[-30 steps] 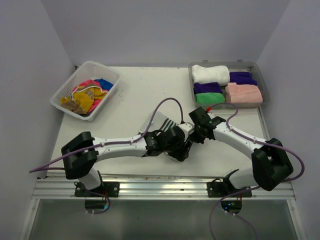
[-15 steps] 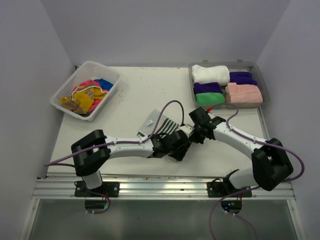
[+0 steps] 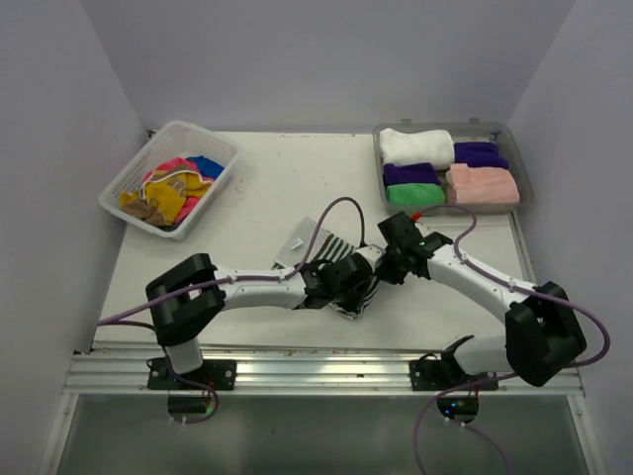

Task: Roll the towels
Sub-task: Roll the towel

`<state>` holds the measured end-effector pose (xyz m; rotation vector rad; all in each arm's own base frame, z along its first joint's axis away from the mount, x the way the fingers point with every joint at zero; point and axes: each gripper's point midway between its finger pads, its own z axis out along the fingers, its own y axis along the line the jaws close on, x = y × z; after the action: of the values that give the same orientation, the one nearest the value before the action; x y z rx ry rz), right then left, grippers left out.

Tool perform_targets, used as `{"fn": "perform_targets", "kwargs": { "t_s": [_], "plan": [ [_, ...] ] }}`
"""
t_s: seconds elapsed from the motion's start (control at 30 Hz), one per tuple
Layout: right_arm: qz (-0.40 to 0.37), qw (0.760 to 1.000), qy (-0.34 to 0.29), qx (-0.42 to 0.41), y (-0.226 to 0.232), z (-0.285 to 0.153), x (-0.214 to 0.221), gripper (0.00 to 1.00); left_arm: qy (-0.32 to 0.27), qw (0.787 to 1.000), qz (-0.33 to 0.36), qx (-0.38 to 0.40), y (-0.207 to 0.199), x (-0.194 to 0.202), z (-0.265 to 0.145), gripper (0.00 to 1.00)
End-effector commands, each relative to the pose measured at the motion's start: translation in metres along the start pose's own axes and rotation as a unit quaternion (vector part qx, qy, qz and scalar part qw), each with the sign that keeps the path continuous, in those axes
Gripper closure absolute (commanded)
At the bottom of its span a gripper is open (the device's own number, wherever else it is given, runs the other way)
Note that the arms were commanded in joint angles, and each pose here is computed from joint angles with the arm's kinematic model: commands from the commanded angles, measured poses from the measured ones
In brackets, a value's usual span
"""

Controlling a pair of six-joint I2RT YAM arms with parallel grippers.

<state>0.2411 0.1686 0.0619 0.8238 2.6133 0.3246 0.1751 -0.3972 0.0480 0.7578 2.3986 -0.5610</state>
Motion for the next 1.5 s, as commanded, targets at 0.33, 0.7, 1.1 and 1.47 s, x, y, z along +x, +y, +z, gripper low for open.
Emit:
{"fn": "perform_targets", "kwargs": {
  "t_s": [0.33, 0.7, 1.1, 1.47],
  "plan": [
    [-0.018, 0.993, -0.067, -0.100, 0.017, -0.050, -0.032, 0.41, -0.026, 0.956, -0.168, 0.241, 0.006, -0.041, -0.034, 1.00],
    [0.005, 0.983, -0.061, -0.171, 0.017, -0.037, -0.021, 0.36, -0.029, 0.903, -0.263, 0.338, 0.021, -0.029, -0.050, 1.00],
    [0.010, 0.974, -0.038, -0.223, 0.036, -0.013, -0.009, 0.34, -0.025, 0.896, -0.283, 0.341, 0.031, -0.020, -0.049, 1.00],
    [0.005, 0.972, -0.022, -0.235, 0.052, -0.004, -0.008, 0.33, -0.019, 0.891, -0.290, 0.349, 0.033, -0.017, -0.046, 1.00]
  ]
}}
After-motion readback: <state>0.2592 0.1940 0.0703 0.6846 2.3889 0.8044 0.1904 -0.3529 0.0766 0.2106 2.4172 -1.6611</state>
